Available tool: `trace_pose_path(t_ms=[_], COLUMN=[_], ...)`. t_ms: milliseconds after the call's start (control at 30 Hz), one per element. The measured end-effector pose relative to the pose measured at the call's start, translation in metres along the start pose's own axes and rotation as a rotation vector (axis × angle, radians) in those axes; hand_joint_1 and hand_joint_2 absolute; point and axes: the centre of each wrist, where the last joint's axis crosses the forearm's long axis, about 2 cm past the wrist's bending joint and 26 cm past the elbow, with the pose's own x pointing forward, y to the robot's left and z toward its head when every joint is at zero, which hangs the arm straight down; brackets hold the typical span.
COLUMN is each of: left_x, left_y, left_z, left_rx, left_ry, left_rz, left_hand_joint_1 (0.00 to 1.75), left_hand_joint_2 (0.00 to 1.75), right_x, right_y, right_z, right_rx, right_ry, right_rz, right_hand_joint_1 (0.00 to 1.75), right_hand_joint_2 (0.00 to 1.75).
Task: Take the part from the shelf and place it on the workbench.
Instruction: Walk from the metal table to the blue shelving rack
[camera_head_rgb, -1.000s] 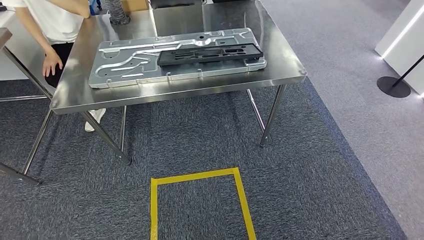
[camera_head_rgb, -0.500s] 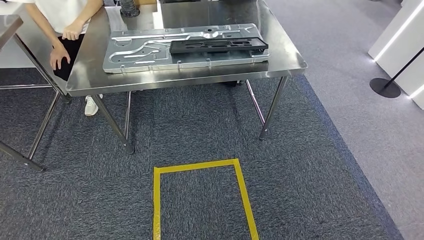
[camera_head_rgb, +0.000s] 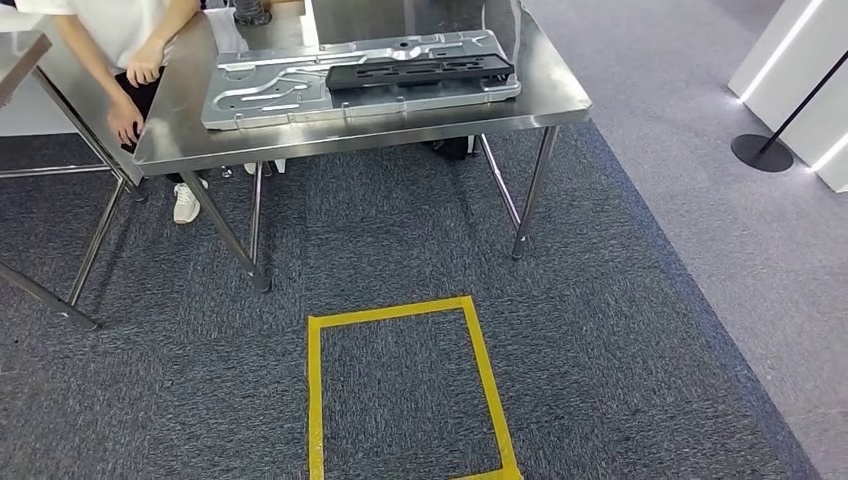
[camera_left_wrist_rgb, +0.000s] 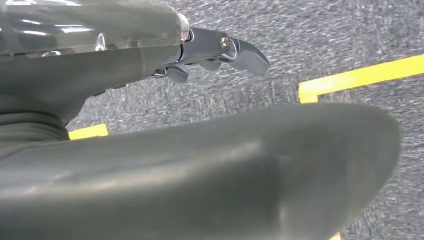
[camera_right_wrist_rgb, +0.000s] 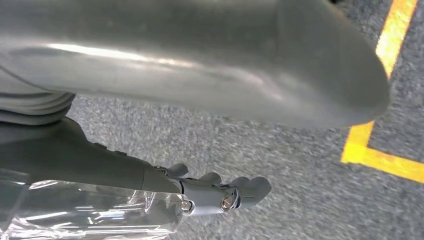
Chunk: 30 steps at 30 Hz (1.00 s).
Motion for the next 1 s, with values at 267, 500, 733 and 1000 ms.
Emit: trace_pose_path(t_ms=[267,500,733,1000], left_x=[0.003,0.001,0.001,-0.001], left_y=[0.0,-0.003,-0.007,-0.009], left_z=[-0.001,-0.001,0.0,0.001], left_rx=[0.004,0.003,0.016,0.011], left_ry=[0.002,0.012,0.038,0.049], left_rz=[0.0,0.015,0.042,0.071], left_hand_joint_1=[0.0,0.0,0.0,0.0], left_hand_joint_2=[0.0,0.44,1.75,1.75], right_x=[-0.001,-0.006,-0.009,-0.017], right_y=[0.001,-0.005,-0.009,-0.014], right_z=[0.0,0.0,-0.001,0.0], right_rx=[0.075,0.075,0.074,0.045], right_ry=[0.02,0.106,0.118,0.126], right_rz=[-0.064,-0.053,-0.076,-0.105], right_hand_joint_1=[0.0,0.0,0.0,0.0], right_hand_joint_2=[1.75,1.75,1.75,1.75])
